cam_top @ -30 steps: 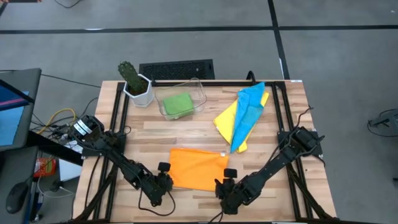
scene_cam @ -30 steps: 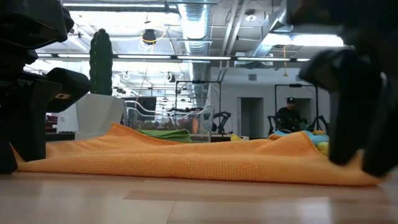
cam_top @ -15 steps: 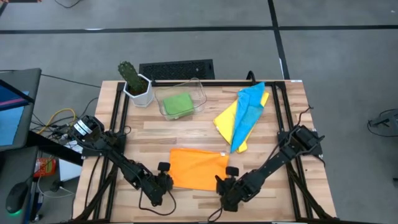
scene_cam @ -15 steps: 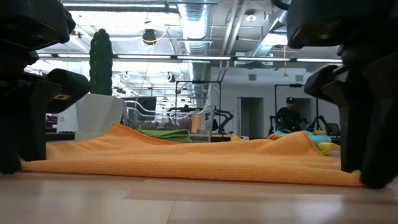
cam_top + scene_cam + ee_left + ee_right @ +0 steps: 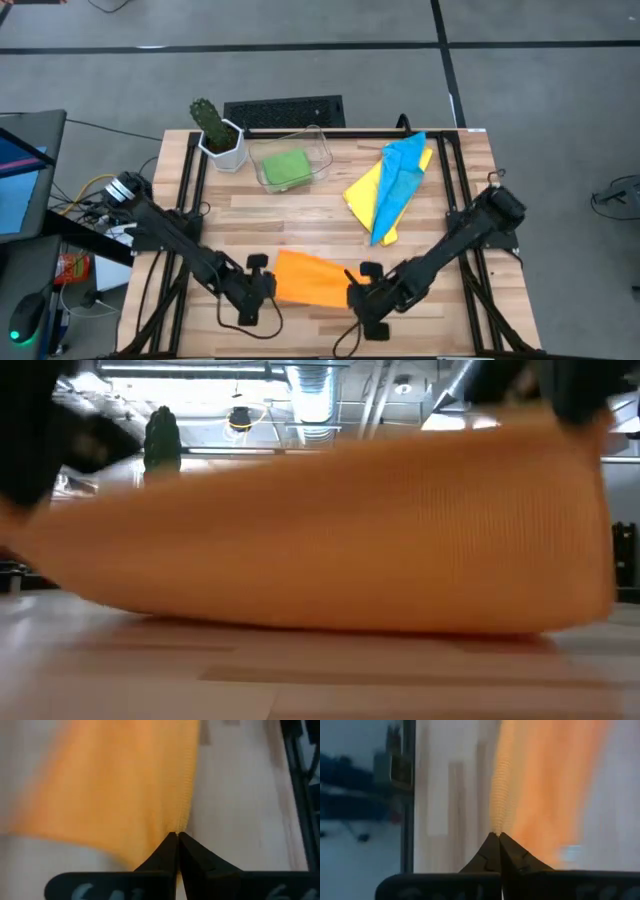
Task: Fold microfiber towels
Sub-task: Fold the orange microfiber cloth
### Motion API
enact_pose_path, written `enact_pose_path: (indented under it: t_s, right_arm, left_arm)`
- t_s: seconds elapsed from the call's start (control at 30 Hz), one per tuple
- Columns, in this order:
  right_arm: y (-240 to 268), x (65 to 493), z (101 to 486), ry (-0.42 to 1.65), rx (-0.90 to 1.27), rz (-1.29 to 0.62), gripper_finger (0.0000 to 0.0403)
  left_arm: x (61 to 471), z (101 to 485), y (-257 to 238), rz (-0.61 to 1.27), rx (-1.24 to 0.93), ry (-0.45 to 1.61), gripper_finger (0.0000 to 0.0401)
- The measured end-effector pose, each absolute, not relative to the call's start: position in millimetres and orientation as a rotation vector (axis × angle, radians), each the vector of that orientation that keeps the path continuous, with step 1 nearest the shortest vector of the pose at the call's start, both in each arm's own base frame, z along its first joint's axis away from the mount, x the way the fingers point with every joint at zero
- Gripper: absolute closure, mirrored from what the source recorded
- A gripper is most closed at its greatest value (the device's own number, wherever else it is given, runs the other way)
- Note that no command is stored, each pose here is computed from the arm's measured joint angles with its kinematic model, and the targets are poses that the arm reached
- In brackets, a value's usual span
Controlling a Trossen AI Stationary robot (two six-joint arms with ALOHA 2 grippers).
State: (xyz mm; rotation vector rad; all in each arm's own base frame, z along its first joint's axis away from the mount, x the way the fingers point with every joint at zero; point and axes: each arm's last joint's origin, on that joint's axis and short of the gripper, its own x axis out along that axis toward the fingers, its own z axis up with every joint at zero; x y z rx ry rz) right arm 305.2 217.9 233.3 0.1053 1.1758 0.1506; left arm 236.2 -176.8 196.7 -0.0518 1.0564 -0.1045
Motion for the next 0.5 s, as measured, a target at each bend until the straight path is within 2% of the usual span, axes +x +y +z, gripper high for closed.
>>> enact_pose_path:
  t_s: [0.13,0.23,0.4,0.5]
  right_arm:
    - [182.7,287.4,284.2,1.091,0.101,0.050,0.0396]
    - [151.1,274.8,307.5,1.051,0.064,-0.096,0.0396]
    - [95.8,263.0,327.6,1.031,0.010,-0.360,0.0396]
    - [73.1,268.8,330.8,1.006,-0.019,-0.443,0.0396]
  left_arm:
    - [229.7,255.0,-152.2,-0.030,0.026,0.984,0.0401]
    - [221.8,287.5,-123.7,0.103,0.108,0.904,0.0401]
    - [217.5,314.8,-69.9,0.295,0.178,0.810,0.0401]
    - [220.1,318.7,-42.4,0.359,0.240,0.827,0.0401]
